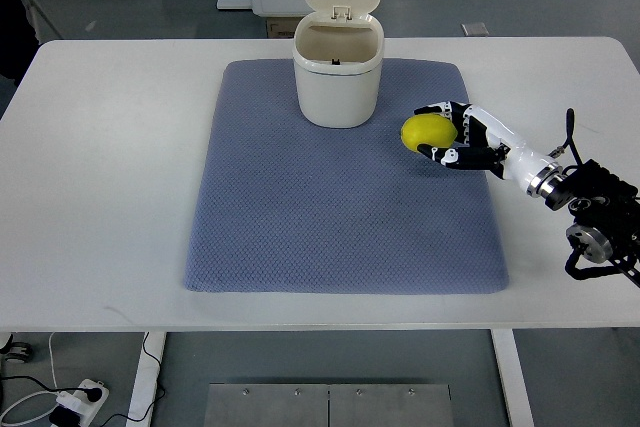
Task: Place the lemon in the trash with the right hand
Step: 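Lift the lemon with the right hand and carry it toward the bin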
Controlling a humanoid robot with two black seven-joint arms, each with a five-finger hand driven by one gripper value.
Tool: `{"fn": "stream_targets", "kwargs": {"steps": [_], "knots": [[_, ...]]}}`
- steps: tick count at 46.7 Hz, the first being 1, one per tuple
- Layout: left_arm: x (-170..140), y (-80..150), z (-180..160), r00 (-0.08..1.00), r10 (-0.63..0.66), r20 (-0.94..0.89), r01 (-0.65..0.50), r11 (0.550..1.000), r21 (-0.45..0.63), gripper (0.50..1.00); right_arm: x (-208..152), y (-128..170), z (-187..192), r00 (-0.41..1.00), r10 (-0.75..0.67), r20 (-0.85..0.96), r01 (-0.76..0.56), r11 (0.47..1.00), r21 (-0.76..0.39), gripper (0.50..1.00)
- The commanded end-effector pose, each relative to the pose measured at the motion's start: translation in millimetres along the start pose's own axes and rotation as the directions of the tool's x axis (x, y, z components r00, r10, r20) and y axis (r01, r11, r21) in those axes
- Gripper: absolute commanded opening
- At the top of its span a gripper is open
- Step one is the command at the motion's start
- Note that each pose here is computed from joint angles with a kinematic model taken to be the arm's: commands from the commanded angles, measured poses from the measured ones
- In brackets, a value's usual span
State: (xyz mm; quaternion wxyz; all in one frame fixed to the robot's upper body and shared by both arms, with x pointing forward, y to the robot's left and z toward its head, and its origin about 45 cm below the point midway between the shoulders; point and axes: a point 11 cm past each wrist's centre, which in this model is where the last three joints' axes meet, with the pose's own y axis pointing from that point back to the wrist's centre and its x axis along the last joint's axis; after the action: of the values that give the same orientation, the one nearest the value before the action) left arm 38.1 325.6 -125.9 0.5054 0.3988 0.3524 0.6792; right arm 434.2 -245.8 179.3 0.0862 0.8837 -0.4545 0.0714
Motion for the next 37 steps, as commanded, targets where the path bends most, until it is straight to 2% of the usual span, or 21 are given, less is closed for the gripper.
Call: {"fn": "stream_targets", "kwargs": {"steps": [1,23,37], "knots": [[0,0,0,1.000,0.000,0.000,0.000,1.000,0.000,1.000,5,-5,-12,1.000,-0.004,-0.006,0.005,1.000,0.023,0.500],[0,0,1,1.000,0.000,0.000,0.000,1.000,-0.001,1.000,46,-28,-95,0.992,0.029,-0.121,-0.011,0.988,0.153,0.500],[0,0,0,1.000,-0.001,0.001,0.001,1.000,0.000,1.000,57,-48,-138,0.979,0.034,-0.201,-0.011,0.993,0.116,0.500]]}}
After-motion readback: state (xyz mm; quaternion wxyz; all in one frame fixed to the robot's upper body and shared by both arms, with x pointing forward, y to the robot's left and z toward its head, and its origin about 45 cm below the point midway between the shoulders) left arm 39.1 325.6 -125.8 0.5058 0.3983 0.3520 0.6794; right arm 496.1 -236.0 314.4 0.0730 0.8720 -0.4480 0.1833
